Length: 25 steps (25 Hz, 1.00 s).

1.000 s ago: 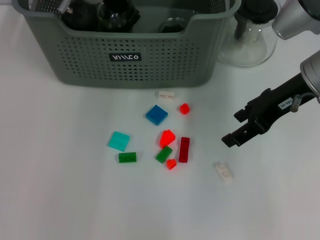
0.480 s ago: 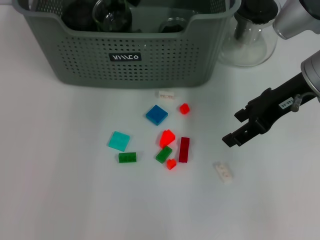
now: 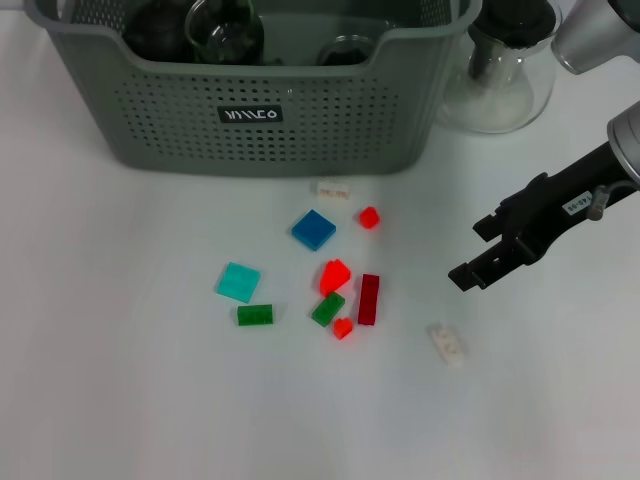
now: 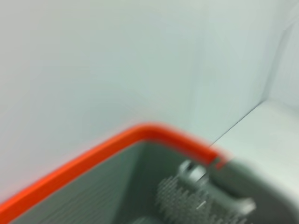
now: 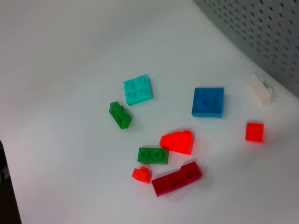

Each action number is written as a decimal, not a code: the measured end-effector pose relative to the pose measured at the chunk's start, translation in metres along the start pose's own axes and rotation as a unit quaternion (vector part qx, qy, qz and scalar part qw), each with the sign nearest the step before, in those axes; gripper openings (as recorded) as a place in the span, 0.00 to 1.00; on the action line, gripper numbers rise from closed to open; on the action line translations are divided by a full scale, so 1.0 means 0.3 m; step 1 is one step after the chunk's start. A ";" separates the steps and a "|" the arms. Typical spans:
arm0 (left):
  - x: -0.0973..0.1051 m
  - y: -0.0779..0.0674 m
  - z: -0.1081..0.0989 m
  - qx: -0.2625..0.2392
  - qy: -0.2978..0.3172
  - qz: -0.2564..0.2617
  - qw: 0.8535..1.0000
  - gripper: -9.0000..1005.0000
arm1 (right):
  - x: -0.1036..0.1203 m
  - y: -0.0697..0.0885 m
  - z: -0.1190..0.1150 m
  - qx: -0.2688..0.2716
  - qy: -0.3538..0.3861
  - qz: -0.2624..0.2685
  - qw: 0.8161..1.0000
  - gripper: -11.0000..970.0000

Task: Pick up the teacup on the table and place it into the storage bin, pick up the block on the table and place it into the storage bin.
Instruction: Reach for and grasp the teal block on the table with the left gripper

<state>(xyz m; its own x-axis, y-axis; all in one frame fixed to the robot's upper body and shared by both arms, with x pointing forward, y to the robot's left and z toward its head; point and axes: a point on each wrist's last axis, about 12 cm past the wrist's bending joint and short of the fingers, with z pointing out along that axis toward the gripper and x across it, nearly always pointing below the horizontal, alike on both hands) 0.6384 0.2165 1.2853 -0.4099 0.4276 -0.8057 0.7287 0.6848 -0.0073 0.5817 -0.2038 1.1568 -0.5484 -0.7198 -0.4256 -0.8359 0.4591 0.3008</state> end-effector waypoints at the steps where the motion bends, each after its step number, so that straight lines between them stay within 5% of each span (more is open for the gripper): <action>1: 0.006 0.007 -0.032 0.019 -0.019 -0.003 1.000 0.80 | 0.002 -0.001 -0.001 0.000 0.000 0.001 1.000 0.92; 9: 0.168 -0.010 -0.225 0.148 -0.140 0.035 0.978 0.83 | 0.016 -0.014 -0.016 0.003 -0.012 0.016 1.000 0.92; 19: 0.361 -0.136 -0.208 0.199 0.004 0.114 0.973 0.84 | -0.002 -0.014 -0.018 0.005 -0.021 0.023 1.000 0.93; 25: 0.416 -0.200 -0.117 0.192 0.104 0.156 0.963 0.83 | -0.009 -0.013 -0.014 0.005 -0.021 0.025 0.999 0.93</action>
<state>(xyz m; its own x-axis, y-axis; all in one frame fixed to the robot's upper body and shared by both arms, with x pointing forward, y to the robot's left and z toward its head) 0.5244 0.2495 1.2061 -0.2103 0.7140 -0.6678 0.9670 0.2524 -0.0346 0.5865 -0.2057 1.1604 -0.5893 -0.6735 -0.4461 -0.8078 0.4991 0.3136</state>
